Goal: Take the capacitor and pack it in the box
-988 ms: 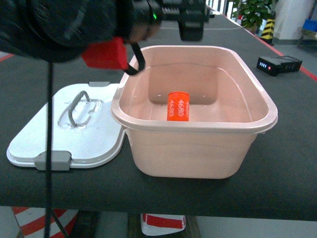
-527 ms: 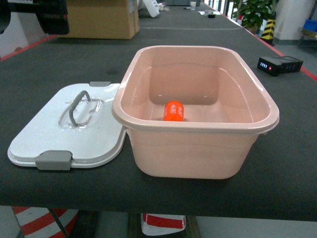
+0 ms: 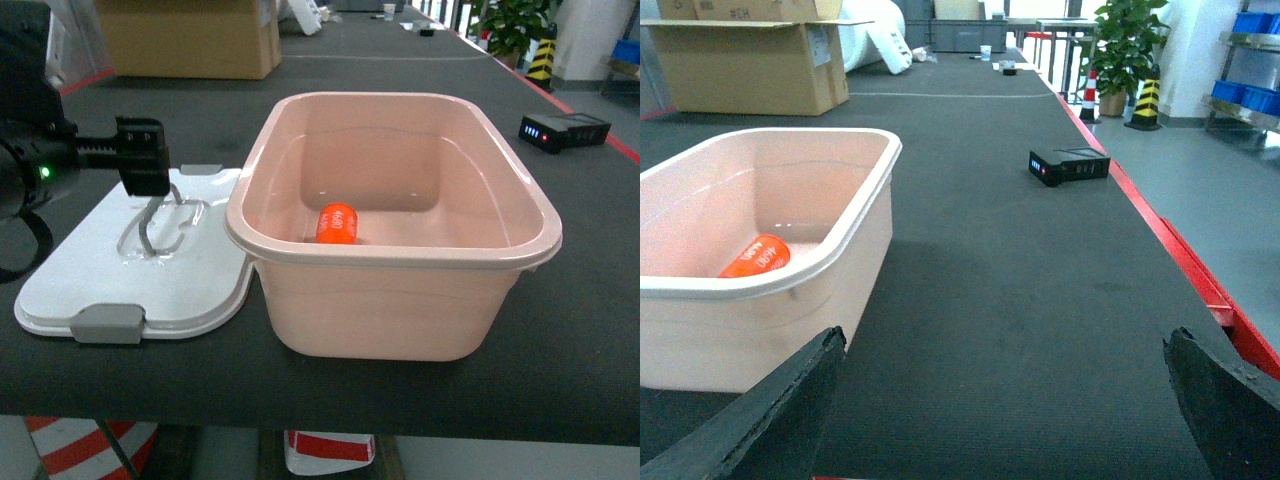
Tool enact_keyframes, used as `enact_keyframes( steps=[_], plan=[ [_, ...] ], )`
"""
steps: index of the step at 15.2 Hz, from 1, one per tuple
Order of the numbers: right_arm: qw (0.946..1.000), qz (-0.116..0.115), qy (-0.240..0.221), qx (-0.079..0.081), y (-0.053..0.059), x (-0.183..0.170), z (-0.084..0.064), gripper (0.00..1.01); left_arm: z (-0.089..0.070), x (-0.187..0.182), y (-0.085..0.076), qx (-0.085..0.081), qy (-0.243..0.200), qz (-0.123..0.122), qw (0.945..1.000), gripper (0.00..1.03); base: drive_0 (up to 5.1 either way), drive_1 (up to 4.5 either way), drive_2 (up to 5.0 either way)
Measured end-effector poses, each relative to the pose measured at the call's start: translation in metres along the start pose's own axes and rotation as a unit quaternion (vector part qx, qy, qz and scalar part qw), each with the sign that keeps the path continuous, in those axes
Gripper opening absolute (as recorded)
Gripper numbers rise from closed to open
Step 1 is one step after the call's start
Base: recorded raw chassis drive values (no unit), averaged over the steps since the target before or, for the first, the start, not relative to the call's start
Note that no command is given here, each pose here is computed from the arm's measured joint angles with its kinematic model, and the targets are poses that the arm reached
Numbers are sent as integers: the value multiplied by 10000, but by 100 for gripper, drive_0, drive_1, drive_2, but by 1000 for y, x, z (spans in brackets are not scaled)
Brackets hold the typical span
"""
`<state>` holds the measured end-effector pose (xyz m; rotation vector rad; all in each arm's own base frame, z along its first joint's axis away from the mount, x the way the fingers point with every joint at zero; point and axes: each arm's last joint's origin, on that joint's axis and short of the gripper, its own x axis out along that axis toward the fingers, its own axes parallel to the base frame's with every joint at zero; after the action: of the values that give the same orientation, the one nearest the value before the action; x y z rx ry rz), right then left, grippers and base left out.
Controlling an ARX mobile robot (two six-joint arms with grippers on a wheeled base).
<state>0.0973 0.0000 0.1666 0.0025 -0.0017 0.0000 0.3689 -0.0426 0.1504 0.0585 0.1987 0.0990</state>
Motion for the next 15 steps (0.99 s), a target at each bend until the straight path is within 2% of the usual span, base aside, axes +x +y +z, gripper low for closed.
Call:
enact_keyframes(
  steps=[1, 4, 6, 9, 11, 15],
  plan=[
    [10000, 0, 0, 0, 0, 0, 0, 98, -6, 3, 1, 5, 42, 23, 10000, 98, 0, 0, 0],
    [10000, 0, -2, 2, 0, 0, 0, 98, -46, 29, 11, 82, 401, -7, 9992, 98, 0, 0, 0],
    [10000, 0, 0, 2, 0, 0, 0, 98, -69, 57, 18, 46, 453, -92, 9989, 98, 0, 0, 0],
    [10000, 0, 0, 2, 0, 0, 0, 98, -71, 71, 15, 30, 352, -180, 9992, 97, 0, 0, 0],
    [10000, 0, -2, 2, 0, 0, 0, 98, -73, 73, 10, 50, 368, -254, 9990, 74, 0, 0, 0],
    [10000, 0, 0, 2, 0, 0, 0, 98, -70, 73, 3, 147, 307, -332, 9989, 38, 0, 0, 0]
  ],
)
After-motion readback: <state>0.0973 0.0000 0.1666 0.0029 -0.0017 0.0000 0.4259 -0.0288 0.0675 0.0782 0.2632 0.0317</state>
